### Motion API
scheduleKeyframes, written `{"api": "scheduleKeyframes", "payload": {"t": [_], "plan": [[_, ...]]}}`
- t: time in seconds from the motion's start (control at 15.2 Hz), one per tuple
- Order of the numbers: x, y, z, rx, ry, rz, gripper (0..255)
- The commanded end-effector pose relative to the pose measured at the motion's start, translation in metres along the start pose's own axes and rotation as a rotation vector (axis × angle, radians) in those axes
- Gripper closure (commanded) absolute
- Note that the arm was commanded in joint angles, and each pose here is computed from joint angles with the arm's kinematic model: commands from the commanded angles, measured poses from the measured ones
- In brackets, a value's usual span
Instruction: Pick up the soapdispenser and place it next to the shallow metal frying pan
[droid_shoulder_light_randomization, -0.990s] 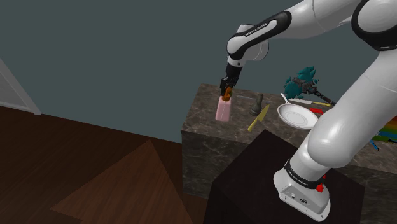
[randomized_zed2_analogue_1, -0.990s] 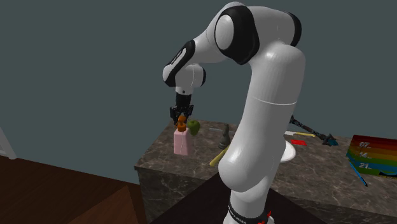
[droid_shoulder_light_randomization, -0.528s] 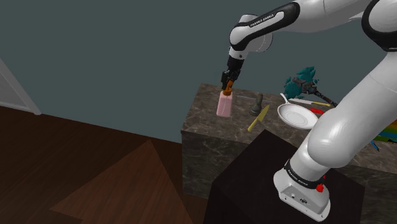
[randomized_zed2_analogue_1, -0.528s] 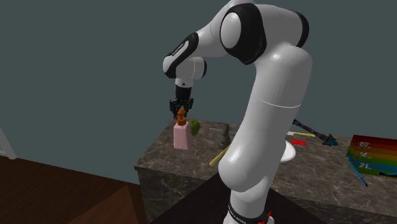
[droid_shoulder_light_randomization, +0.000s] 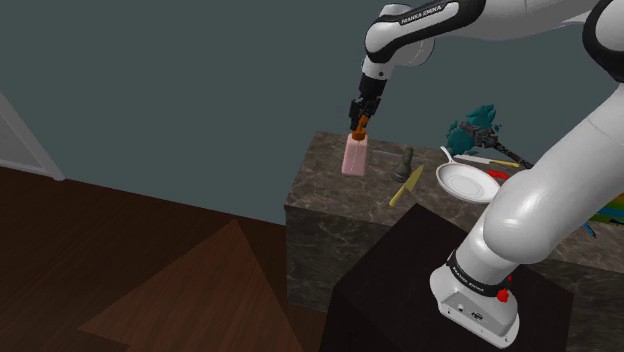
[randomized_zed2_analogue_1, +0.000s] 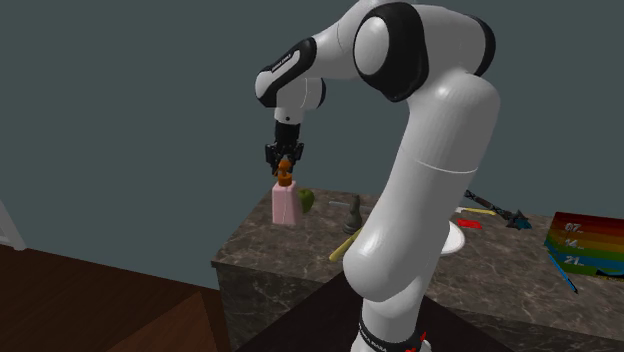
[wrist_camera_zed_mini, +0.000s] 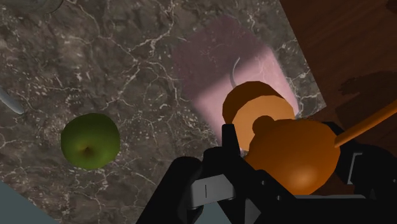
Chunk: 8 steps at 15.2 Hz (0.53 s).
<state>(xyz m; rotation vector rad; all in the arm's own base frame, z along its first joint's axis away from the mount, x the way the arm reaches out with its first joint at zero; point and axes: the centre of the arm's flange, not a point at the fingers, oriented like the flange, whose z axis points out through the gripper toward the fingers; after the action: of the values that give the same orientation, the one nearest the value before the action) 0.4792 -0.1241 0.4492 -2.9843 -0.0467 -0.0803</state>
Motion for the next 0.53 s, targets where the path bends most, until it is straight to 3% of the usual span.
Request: {"api": "scheduleKeyframes", "payload": {"t": [0.0,0.46], "plan": [[0.0,-0.001,-0.011,0.0,0.0,0.0,255],[0.002,-0.007,-0.048,0.0,0.0,0.0,255]]}}
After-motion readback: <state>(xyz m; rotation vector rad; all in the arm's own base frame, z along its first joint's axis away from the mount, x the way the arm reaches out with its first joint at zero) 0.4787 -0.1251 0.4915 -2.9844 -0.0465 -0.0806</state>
